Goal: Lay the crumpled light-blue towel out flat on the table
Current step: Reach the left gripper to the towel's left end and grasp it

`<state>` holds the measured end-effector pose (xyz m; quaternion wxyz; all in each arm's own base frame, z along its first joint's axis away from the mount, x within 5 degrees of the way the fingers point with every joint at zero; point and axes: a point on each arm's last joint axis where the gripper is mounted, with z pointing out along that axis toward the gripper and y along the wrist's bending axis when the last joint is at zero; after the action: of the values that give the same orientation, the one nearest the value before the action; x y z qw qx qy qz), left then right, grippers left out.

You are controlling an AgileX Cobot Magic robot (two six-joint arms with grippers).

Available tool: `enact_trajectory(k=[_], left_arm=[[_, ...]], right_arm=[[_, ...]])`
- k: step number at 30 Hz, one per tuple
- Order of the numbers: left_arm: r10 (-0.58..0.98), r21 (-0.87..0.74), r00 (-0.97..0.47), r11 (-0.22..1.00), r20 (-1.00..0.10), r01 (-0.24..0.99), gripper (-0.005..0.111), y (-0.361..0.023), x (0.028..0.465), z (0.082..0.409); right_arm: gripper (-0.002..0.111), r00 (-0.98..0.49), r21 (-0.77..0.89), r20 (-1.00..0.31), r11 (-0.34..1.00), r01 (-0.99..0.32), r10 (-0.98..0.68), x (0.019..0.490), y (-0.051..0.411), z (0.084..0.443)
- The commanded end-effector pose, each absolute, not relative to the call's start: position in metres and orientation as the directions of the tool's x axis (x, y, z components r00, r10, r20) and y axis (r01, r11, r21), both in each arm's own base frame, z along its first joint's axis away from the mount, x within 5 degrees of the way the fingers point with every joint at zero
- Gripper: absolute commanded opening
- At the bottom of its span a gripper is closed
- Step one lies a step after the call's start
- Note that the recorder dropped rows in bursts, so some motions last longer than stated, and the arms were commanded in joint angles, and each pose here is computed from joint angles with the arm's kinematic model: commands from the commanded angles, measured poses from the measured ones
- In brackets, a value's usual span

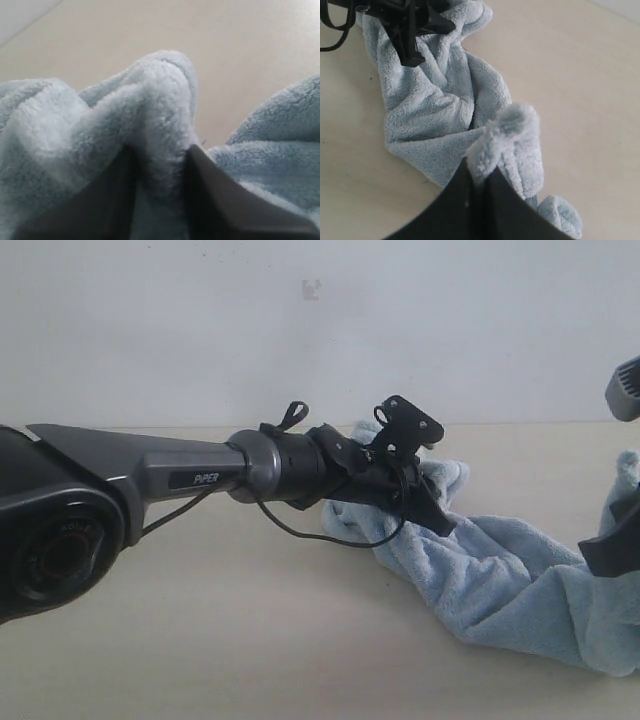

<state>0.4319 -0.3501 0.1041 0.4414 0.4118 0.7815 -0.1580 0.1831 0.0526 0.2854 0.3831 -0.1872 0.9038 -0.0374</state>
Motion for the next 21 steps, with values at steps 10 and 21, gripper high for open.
enact_trajectory(k=[10,21], left_arm=[[0.549,-0.015,-0.462,0.632,-0.696,0.774,0.004,-0.277,0.440,0.203],[0.670,-0.074,-0.496,0.553,-0.552,0.830,0.004,-0.245,0.397,0.248]], right_arm=[[0.000,-0.634,-0.220,-0.672,0.920,-0.323,-0.383,0.181,0.053,0.280],[0.000,-0.640,-0.221,-0.666,0.921,-0.322,-0.384,0.181,0.052,0.280]])
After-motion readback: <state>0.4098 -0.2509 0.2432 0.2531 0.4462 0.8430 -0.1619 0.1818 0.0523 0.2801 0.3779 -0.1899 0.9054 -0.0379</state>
